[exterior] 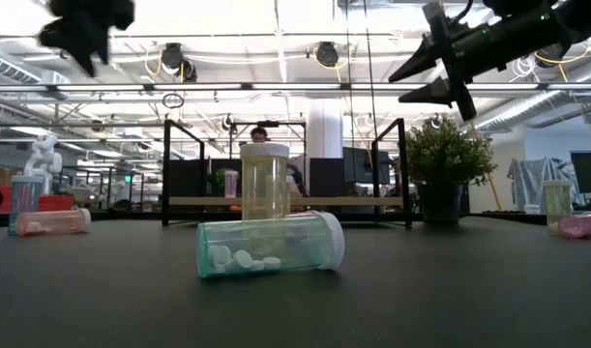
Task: Pick and place medicine bottles onto shelf by color
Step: Put the top left blue medicine bottle on the shelf
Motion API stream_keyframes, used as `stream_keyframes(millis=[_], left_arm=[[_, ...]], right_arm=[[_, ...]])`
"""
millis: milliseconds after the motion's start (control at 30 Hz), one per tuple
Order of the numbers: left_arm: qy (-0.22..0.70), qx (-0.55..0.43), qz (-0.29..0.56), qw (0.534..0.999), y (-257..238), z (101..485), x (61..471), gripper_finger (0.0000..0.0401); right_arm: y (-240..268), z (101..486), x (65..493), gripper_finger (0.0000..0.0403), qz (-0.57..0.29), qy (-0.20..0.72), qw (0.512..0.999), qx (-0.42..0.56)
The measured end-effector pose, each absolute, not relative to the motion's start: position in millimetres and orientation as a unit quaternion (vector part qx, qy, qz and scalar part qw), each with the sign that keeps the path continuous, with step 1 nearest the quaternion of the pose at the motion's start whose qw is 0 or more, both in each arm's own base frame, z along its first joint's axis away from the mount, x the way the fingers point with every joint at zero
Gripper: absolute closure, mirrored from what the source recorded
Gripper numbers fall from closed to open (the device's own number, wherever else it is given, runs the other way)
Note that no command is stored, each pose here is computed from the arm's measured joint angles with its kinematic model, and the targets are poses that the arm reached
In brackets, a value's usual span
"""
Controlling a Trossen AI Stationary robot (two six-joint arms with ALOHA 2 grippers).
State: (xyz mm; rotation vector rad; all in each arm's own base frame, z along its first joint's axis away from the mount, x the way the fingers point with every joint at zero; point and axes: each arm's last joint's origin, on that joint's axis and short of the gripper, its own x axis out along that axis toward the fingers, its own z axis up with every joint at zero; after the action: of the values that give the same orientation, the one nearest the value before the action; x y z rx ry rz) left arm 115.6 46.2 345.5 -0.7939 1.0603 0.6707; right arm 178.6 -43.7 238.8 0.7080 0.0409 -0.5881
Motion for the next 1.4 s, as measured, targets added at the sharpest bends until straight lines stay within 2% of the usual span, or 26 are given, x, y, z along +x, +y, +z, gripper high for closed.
stream_keyframes(millis=[233,500,667,900,1167,1400], left_arm=[[0.502,-0.434,0.332,0.670,28.4,288.1,115.5,0.0187],[0.556,-0.479,0.309,0.605,10.7,235.9,121.3,0.0171],[0.552,-0.469,0.314,0.614,4.5,229.7,123.4,0.0173],[0.526,-0.419,0.336,0.659,-1.0,226.2,127.0,0.0157],[0.518,-0.450,0.312,0.657,-9.6,206.5,131.7,0.0124],[0.536,-0.450,0.317,0.640,-14.8,195.3,127.5,0.0119]], right_arm=[[-42.1,238.2,179.2,0.0218,-0.260,0.030,0.898,0.353],[-42.1,237.5,179.1,0.0218,-0.262,0.031,0.895,0.360],[-42.1,237.4,179.1,0.0218,-0.263,0.030,0.892,0.366],[-42.0,237.5,179.1,0.0218,-0.261,0.029,0.891,0.370],[-41.5,237.7,179.4,0.0217,-0.251,0.031,0.891,0.378],[-41.5,238.1,179.4,0.0217,-0.251,0.029,0.891,0.377]])
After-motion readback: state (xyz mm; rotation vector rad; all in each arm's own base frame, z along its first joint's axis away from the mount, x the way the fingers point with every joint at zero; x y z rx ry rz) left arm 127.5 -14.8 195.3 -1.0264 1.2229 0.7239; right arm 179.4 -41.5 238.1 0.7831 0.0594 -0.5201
